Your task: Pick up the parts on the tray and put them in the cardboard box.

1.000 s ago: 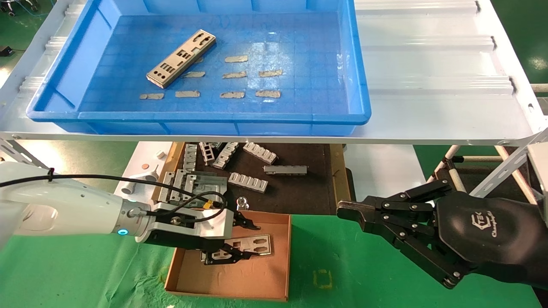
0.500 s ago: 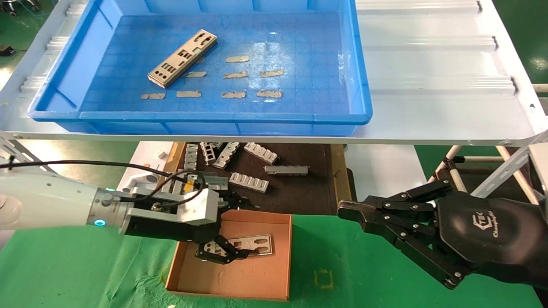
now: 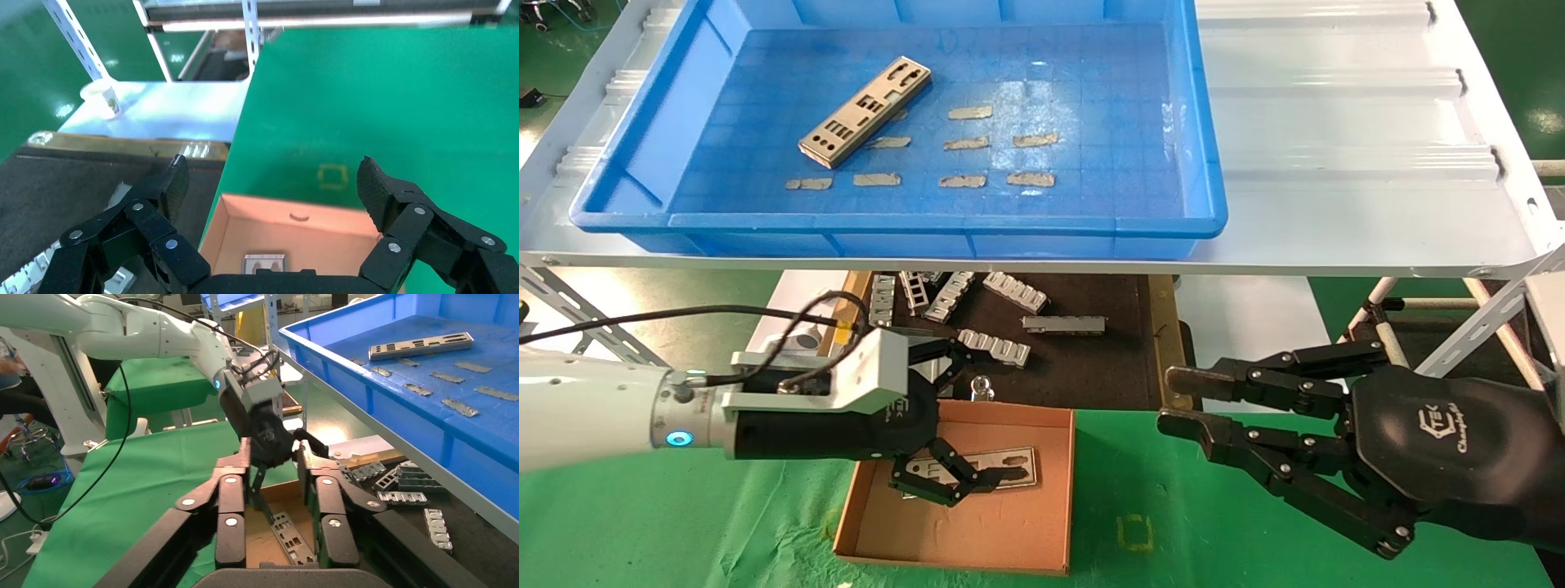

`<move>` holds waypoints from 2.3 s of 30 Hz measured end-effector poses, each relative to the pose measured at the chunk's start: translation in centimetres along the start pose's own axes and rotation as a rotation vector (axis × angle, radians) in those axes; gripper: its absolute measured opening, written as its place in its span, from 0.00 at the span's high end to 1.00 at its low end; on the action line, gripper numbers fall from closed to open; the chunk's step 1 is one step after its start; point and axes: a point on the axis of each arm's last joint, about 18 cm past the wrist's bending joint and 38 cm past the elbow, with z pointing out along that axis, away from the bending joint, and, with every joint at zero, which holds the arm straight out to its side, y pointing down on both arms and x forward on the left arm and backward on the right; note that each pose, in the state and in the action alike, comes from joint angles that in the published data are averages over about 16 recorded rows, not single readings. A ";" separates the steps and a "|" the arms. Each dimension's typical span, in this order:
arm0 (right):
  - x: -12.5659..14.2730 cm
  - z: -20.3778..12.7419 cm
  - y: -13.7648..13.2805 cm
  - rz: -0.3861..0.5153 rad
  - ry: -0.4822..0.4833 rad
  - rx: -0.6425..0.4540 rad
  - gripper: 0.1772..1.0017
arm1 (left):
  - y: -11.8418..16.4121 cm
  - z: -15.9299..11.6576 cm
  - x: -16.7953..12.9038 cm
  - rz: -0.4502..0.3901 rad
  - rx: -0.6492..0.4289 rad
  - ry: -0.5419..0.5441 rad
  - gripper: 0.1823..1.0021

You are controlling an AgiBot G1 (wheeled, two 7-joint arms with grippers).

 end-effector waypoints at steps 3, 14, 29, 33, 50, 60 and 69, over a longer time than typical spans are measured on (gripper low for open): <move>0.0 0.0 0.0 0.000 0.000 0.000 0.82 | -0.7 -0.7 0.3 -0.021 0.034 -0.009 0.03; 0.0 0.0 0.0 0.000 0.000 0.000 0.54 | -3.4 -3.6 1.7 -0.083 0.144 -0.030 0.00; 0.0 0.0 0.0 0.000 0.000 0.000 0.16 | -7.7 -8.0 4.5 -0.132 0.244 -0.020 0.00; 0.0 0.0 0.0 0.000 0.000 0.000 0.10 | -8.9 -9.1 5.5 -0.140 0.260 -0.008 0.00; 0.0 0.0 0.0 0.000 0.000 0.000 0.00 | -11.9 -11.4 8.1 -0.146 0.278 0.032 0.00; 0.0 0.0 0.0 0.000 0.000 0.000 0.00 | -11.7 -11.3 7.9 -0.148 0.277 0.028 0.00; 0.0 0.0 0.0 0.000 0.000 0.000 0.00 | -11.5 -11.2 7.8 -0.150 0.276 0.026 0.00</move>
